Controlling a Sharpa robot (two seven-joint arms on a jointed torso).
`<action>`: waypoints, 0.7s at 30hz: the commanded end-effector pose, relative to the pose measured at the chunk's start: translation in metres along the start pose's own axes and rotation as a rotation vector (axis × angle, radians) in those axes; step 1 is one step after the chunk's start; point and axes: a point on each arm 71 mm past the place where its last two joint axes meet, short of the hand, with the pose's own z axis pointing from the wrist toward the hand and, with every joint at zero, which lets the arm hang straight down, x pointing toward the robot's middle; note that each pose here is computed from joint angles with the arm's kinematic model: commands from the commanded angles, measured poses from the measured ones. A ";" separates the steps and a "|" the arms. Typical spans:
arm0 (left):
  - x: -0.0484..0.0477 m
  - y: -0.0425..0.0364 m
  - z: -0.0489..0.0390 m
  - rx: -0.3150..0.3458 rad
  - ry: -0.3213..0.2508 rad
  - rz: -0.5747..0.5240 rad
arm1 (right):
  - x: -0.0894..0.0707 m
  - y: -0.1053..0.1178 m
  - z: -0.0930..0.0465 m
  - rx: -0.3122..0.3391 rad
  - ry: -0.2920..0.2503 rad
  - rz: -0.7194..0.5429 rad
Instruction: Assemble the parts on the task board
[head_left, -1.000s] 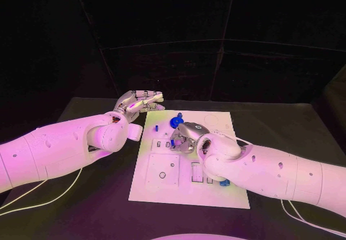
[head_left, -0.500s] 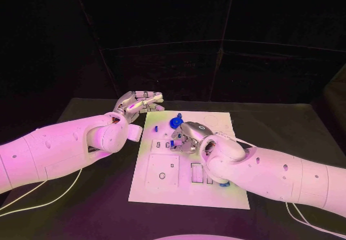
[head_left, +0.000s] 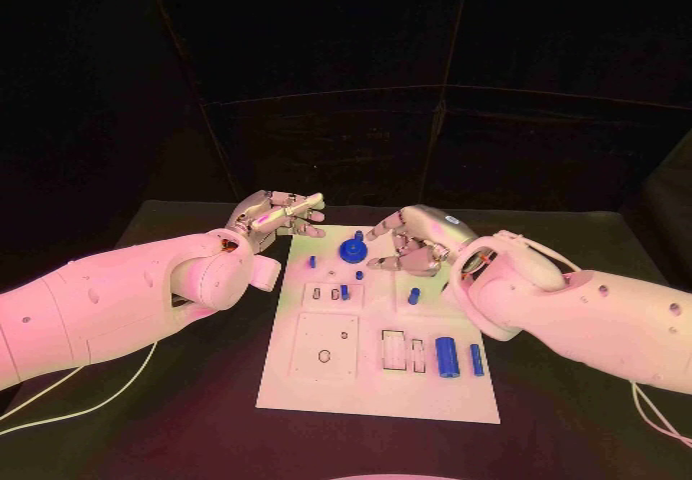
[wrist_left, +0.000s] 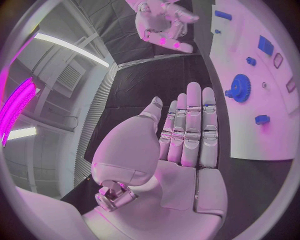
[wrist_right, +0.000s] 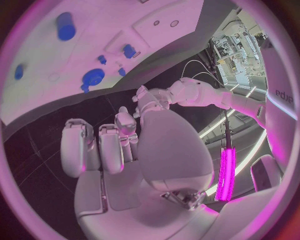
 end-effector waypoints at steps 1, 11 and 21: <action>0.0063 0.0092 -0.0015 -0.160 0.115 0.170 | -0.017 -0.009 -0.006 -0.005 0.046 0.158; 0.0178 0.0072 0.0033 -0.416 0.271 0.568 | -0.064 -0.059 -0.023 0.144 -0.007 0.231; 0.0337 -0.0048 0.0199 -0.530 0.257 0.996 | -0.069 -0.072 -0.027 0.209 0.023 0.203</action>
